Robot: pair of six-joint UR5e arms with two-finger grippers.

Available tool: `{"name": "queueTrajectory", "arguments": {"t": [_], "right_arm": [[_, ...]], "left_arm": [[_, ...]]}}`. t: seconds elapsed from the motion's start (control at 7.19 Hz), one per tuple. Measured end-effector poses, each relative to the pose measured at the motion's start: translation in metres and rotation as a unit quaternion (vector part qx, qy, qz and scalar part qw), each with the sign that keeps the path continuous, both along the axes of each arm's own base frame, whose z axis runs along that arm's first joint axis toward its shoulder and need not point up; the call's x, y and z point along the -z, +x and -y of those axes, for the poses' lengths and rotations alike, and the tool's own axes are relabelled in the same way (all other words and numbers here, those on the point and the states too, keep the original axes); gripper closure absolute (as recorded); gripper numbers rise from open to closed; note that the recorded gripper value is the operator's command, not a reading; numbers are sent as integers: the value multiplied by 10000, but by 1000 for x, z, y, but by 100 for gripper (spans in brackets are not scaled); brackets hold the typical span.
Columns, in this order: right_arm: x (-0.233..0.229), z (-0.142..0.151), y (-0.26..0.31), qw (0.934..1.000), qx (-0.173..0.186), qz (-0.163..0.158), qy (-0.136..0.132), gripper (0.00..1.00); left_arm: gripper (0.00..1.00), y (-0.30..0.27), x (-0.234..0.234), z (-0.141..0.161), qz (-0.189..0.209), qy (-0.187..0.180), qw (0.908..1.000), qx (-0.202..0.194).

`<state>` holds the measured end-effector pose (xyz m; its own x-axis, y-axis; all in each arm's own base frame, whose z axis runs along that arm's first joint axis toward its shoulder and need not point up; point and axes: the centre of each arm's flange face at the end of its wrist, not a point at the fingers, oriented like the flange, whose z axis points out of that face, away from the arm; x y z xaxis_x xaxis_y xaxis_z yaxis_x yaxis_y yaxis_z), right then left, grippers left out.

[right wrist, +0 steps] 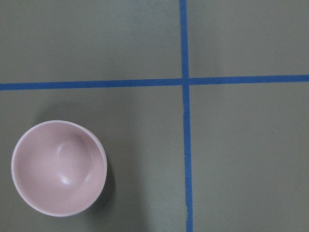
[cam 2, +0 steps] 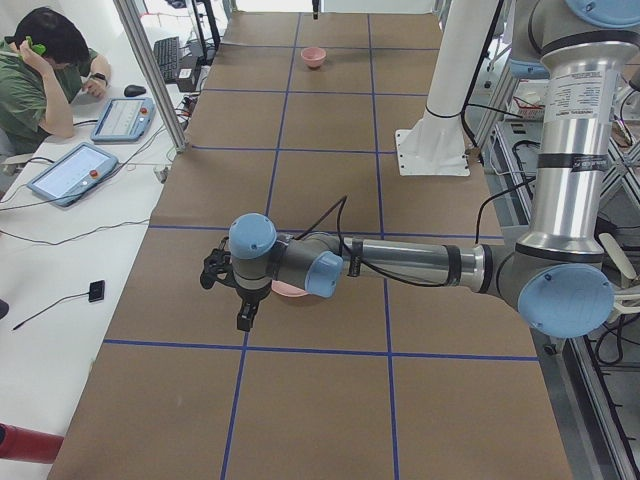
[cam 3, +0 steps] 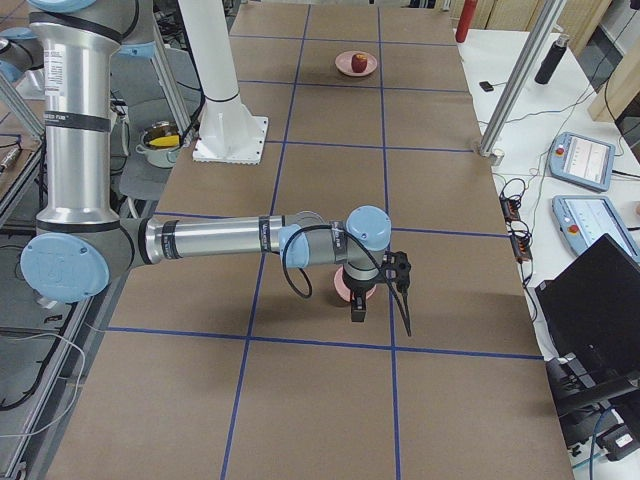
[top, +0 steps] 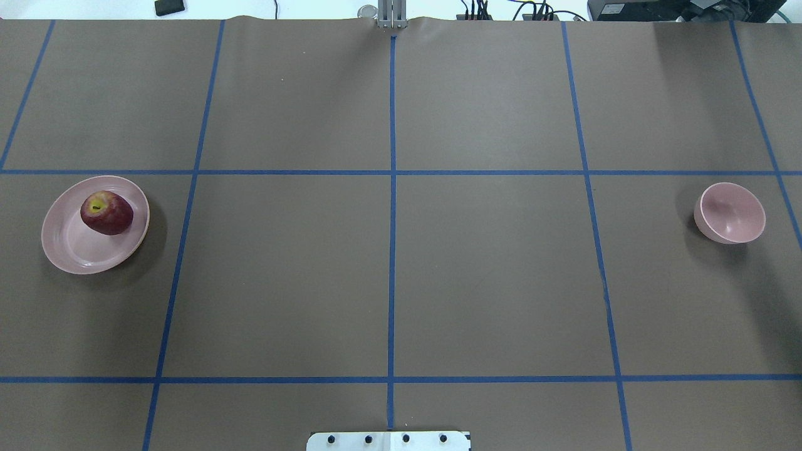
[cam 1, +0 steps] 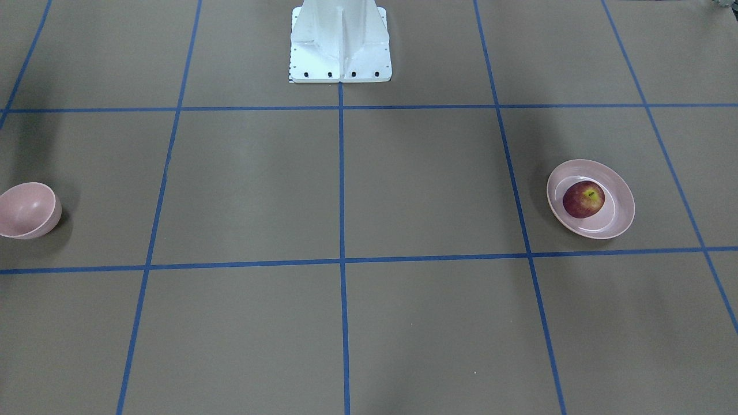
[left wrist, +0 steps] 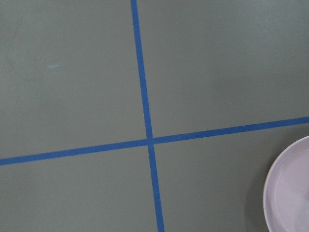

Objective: Move apple from plate to bowl

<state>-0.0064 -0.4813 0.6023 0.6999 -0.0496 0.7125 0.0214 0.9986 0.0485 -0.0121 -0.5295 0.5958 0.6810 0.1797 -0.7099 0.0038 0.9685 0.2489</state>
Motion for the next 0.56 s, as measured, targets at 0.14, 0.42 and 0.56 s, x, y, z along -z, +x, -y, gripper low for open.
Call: {"name": "queueTrajectory", "arguments": {"t": [0.14, 0.42, 0.56], "right_arm": [[7, 5, -13, 10000, 0, 39, 17, 0], [14, 13, -42, 9998, 167, 94, 104, 0], [14, 21, -60, 9988, 312, 135, 361, 0]], "left_arm": [[1, 14, 15, 7, -96, -14, 9999, 71], [1, 54, 41, 20, -194, -78, 9998, 23], [1, 77, 51, 25, -239, -160, 9996, -20]]}}
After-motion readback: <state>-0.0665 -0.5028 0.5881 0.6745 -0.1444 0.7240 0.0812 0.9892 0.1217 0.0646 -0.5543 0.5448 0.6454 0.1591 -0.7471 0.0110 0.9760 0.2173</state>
